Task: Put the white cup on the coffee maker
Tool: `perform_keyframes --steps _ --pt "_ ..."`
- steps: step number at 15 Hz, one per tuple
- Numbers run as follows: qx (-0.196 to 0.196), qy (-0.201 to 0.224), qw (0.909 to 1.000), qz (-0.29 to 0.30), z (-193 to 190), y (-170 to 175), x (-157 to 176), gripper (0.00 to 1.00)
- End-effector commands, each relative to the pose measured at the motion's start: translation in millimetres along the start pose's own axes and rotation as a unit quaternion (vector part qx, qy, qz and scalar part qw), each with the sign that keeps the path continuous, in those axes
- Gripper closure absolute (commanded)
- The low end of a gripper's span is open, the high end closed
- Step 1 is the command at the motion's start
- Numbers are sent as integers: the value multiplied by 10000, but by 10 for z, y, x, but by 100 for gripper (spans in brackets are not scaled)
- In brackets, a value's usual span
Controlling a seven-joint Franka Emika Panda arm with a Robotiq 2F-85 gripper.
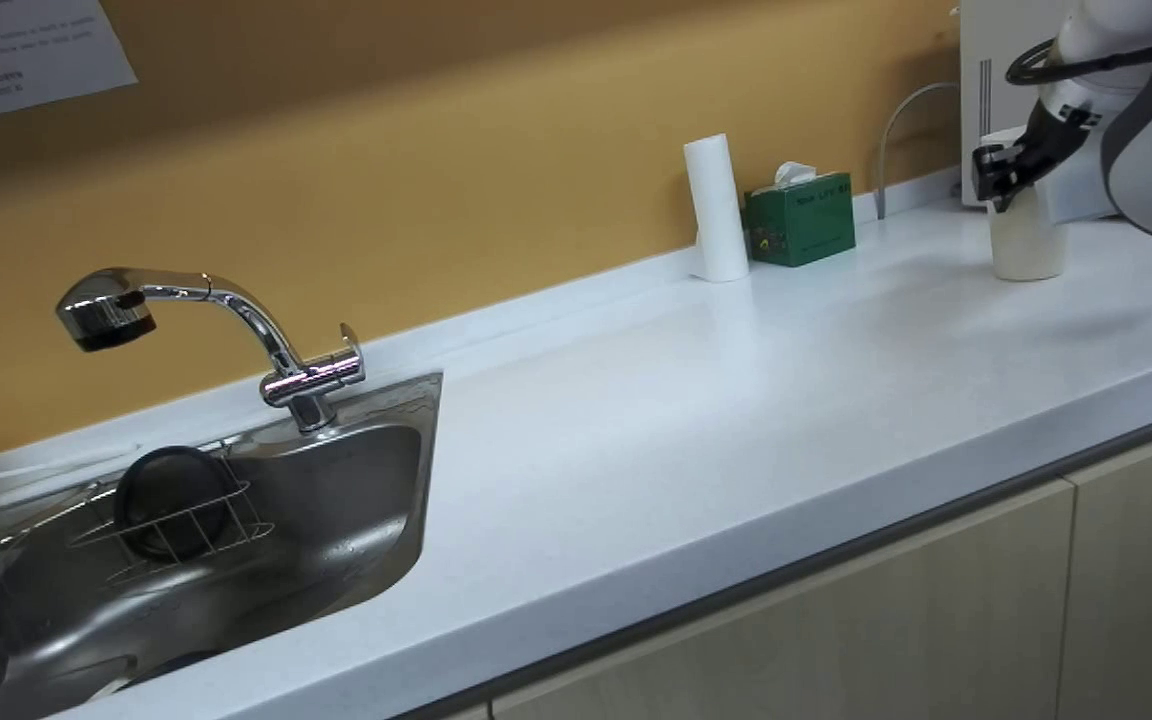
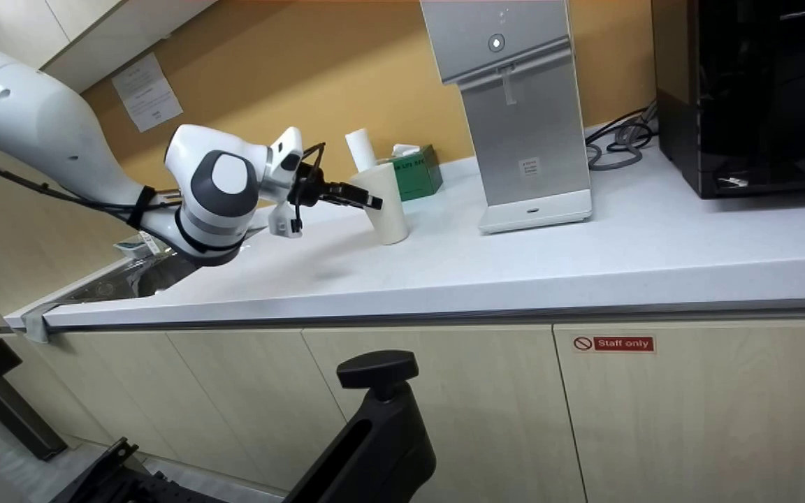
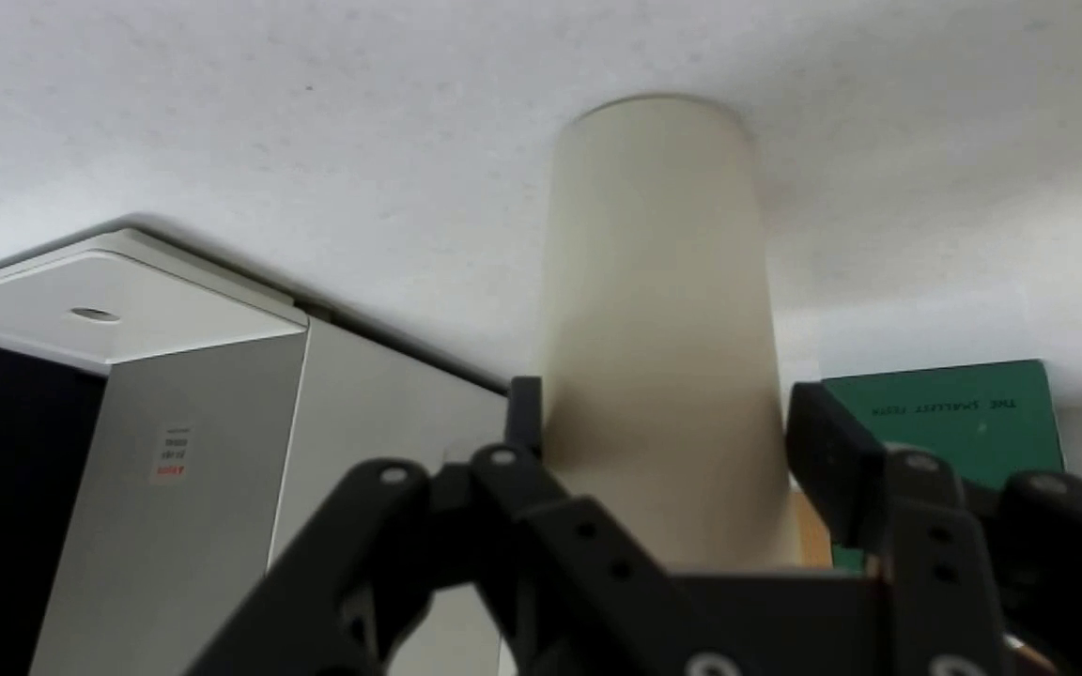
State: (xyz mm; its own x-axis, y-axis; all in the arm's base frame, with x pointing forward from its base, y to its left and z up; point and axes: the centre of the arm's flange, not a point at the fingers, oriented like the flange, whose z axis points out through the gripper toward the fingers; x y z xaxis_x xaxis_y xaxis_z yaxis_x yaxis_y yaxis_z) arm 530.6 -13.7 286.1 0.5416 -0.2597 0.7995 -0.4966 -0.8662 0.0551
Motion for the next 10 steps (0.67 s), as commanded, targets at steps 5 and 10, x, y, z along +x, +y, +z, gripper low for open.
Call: perform_keyframes --steps 5,10 --pt "-192 267 9993 152 -273 278 268 58" --pt "-582 375 9968 387 -365 601 409 58"
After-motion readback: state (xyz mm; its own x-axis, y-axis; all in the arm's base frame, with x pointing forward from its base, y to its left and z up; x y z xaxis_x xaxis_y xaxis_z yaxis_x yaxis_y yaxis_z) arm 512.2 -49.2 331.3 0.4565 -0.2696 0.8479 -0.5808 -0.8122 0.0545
